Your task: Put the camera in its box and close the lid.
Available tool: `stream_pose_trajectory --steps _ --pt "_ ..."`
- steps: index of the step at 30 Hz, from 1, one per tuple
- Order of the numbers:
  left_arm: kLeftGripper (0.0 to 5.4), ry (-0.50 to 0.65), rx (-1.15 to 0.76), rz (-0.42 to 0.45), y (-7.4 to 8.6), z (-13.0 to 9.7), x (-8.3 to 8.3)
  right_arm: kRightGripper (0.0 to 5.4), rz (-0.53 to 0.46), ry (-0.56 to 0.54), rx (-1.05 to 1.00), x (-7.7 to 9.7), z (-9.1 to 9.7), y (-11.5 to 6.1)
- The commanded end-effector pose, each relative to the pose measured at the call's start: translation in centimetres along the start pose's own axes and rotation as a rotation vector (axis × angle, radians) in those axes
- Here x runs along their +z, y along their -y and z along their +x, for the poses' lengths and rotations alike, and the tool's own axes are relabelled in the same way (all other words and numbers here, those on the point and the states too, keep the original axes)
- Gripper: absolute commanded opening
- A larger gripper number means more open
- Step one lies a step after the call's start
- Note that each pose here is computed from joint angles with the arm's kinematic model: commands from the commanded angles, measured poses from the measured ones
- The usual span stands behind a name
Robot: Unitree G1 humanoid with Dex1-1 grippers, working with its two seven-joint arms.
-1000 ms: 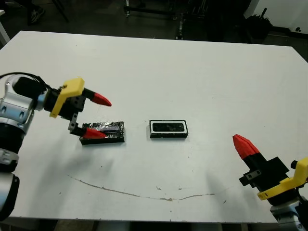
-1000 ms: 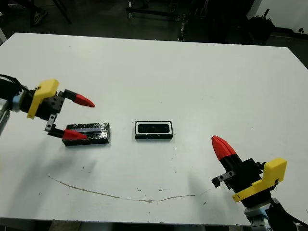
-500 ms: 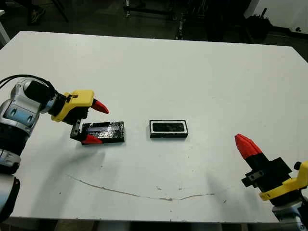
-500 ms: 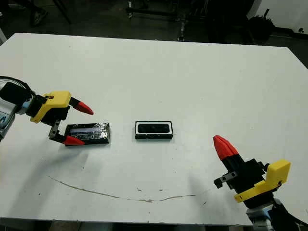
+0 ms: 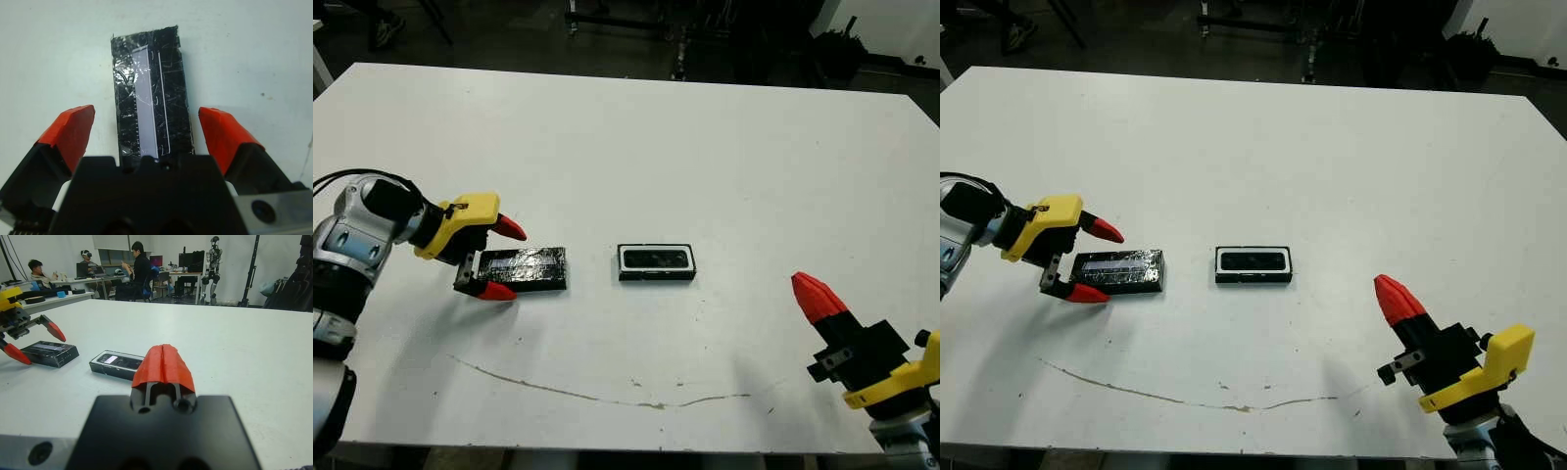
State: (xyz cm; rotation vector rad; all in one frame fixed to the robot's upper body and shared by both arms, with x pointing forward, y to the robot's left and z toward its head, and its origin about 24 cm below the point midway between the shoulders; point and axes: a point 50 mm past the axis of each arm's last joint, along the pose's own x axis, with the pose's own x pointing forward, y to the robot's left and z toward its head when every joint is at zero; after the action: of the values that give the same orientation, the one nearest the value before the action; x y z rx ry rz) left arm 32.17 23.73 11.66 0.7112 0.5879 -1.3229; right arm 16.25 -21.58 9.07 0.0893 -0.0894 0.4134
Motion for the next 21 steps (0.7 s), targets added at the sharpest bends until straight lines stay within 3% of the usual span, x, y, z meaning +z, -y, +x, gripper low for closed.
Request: stream_pose_trajectory --steps 1,8,13,21 --pt "5.4 -0.008 0.03 -0.024 0.3 0.5 -0.5 0.01 -0.019 -0.013 0.008 0.0 -0.2 0.3" --pt "5.14 0.056 0.062 -0.207 0.7 0.9 -1.3 0.0 -0.032 -0.014 0.013 0.0 -0.1 0.2" --pt "4.41 0.111 0.08 -0.255 1.1 1.1 -1.8 0.0 -0.021 -0.023 0.006 0.0 -0.2 0.3" --pt "3.23 0.103 0.046 -0.23 1.0 1.0 -1.5 0.0 -0.004 -0.033 -0.003 -0.1 -0.2 0.4"
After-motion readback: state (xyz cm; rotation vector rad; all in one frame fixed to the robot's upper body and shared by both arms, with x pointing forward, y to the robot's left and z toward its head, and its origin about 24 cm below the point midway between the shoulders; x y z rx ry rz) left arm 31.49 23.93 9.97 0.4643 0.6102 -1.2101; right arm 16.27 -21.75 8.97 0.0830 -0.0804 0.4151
